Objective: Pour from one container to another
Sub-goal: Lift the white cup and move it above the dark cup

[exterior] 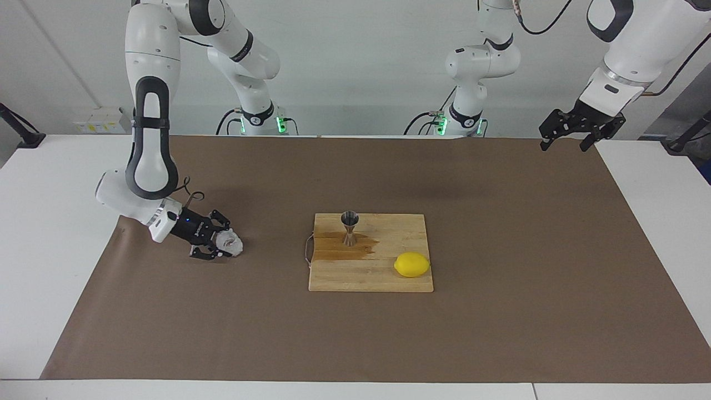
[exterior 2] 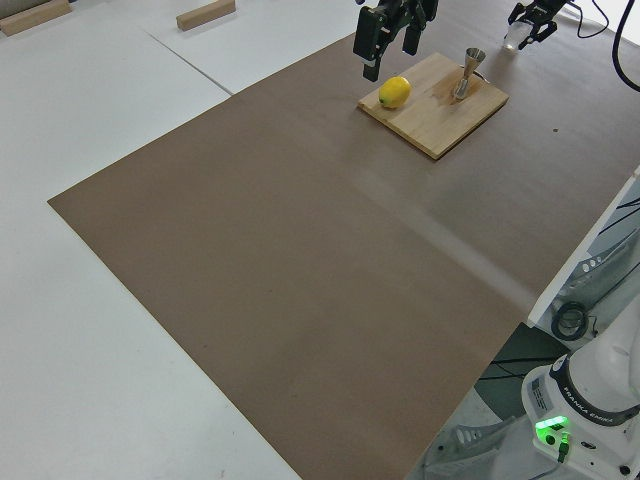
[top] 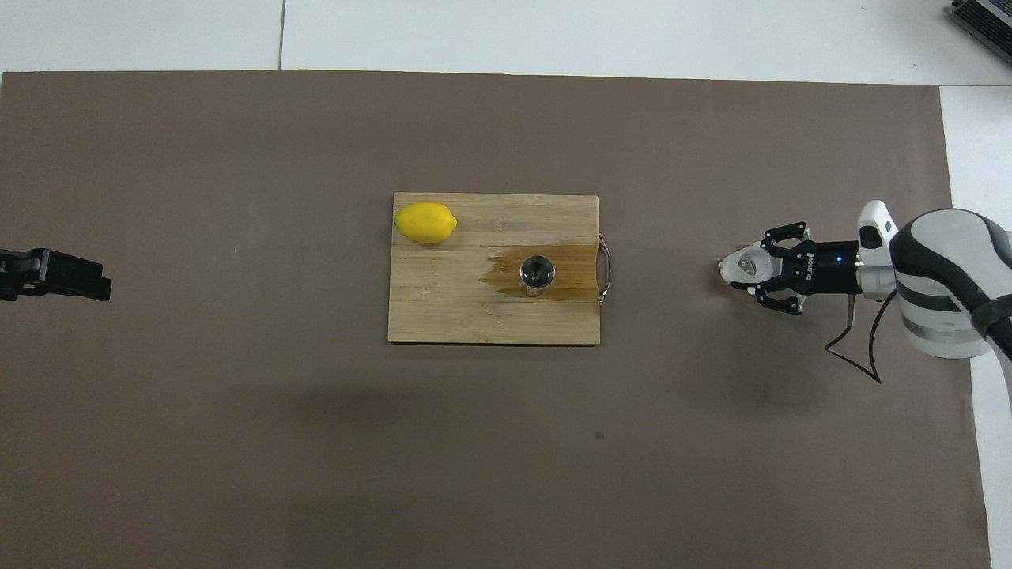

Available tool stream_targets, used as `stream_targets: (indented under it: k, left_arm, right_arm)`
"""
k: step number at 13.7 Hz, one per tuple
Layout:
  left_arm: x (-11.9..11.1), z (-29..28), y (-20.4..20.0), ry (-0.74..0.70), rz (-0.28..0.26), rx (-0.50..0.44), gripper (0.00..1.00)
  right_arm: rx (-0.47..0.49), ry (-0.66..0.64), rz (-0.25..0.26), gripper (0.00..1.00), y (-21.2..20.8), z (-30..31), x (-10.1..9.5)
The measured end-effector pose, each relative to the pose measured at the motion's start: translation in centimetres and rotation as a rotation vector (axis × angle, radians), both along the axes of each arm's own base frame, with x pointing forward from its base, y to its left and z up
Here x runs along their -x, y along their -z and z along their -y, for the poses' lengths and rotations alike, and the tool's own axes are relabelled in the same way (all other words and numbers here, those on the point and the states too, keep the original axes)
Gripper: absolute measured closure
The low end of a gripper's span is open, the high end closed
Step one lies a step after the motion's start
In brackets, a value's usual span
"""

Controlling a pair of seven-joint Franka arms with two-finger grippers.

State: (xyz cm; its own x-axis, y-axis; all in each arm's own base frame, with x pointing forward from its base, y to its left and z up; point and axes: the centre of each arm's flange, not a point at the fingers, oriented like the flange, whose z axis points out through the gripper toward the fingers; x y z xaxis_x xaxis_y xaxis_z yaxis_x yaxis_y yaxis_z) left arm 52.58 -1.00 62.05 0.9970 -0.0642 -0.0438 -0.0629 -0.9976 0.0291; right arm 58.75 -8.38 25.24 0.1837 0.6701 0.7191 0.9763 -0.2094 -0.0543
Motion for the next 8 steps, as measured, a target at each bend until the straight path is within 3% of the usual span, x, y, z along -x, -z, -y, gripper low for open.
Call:
stream_targets:
  k: [5,8]
  left_arm:
    - [0.0,0.0,0.0,0.000,-0.003,0.000,0.00]
    - [0.0,0.0,0.0,0.000,-0.003,0.000,0.00]
  right_arm:
    - [-0.035,0.003,-0.025,0.48,-5.7,-8.6,-3.6]
    - [0.075,0.009,-0.058,0.48,-11.1,-15.3,-4.5]
